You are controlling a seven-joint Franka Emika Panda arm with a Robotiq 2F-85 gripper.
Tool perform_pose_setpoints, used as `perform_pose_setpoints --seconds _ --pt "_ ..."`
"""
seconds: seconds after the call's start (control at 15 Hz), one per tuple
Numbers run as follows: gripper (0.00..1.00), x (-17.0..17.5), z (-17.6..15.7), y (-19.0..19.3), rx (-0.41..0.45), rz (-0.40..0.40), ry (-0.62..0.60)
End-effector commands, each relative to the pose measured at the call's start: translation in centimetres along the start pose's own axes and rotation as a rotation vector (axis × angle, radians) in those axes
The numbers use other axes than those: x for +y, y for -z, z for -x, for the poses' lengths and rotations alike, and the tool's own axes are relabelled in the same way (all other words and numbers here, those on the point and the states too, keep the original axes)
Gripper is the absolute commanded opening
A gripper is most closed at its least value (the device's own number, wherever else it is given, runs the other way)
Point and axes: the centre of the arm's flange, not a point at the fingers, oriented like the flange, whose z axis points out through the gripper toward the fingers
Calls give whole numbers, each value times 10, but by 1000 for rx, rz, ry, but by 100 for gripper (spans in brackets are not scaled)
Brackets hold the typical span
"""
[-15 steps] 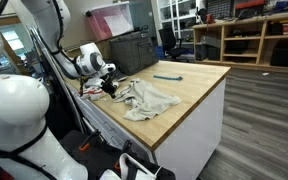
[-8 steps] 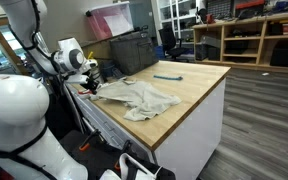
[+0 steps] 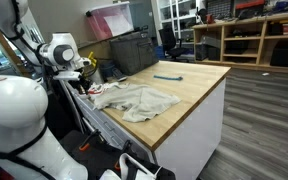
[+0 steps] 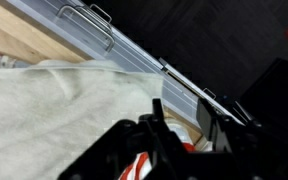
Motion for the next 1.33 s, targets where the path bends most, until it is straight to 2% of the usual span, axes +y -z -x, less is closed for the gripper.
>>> perform_pose_setpoints --seconds 0.0,0.2,0.27,0.53,0.67,0.93,1.27 --pt "73 52 -18 23 -18 13 -46" --pt "96 115 -48 25 -2 71 -143" --pt "99 141 -59 20 7 103 -184" --pt "100 224 -90 -7 18 248 -350" --pt "100 253 -104 -26 -14 291 -401" --pt "100 285 -133 -53 -76 306 -396" --pt "100 330 -168 -50 -183 322 -331"
